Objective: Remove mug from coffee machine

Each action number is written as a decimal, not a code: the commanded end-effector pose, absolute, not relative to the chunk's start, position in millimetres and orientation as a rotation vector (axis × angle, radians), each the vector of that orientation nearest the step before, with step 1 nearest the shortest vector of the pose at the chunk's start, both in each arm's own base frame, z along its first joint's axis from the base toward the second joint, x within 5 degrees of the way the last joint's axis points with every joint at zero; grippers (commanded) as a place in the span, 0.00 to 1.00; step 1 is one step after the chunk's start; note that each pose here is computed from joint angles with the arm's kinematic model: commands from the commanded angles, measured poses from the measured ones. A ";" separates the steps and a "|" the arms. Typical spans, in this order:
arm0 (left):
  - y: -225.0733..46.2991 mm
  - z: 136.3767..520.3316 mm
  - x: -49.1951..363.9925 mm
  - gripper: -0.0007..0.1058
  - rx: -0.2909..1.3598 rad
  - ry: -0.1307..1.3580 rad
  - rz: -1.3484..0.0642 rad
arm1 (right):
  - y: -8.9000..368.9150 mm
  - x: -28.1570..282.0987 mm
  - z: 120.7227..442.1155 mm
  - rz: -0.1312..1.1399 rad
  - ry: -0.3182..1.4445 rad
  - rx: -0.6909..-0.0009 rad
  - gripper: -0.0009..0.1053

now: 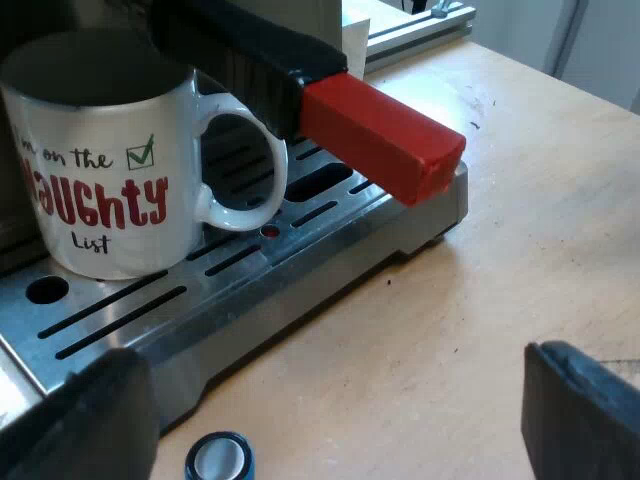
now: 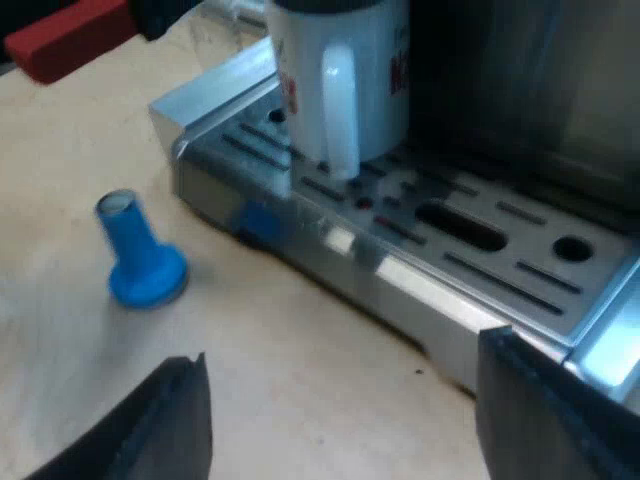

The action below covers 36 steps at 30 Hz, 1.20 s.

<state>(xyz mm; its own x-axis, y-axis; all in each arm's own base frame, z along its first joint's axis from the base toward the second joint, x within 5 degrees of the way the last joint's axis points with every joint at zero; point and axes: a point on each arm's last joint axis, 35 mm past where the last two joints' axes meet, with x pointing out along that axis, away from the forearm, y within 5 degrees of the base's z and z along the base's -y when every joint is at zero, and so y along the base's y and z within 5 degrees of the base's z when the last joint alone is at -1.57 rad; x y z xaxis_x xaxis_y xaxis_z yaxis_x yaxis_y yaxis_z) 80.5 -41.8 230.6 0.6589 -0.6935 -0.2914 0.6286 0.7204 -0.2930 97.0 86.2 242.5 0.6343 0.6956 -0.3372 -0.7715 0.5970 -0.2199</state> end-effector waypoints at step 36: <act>-42.3 231.6 80.1 0.72 -0.167 0.389 -0.764 | 180.7 159.2 168.4 0.763 0.064 -0.342 0.57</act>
<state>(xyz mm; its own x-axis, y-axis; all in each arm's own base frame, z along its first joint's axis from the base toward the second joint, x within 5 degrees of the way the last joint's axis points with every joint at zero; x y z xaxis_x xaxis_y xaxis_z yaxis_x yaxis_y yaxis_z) 80.4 -41.7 230.4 0.6584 -0.6933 -0.2929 0.6281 0.7206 -0.2937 157.3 177.6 164.6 0.7054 0.6723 -0.2247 -0.7073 0.6473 -0.2841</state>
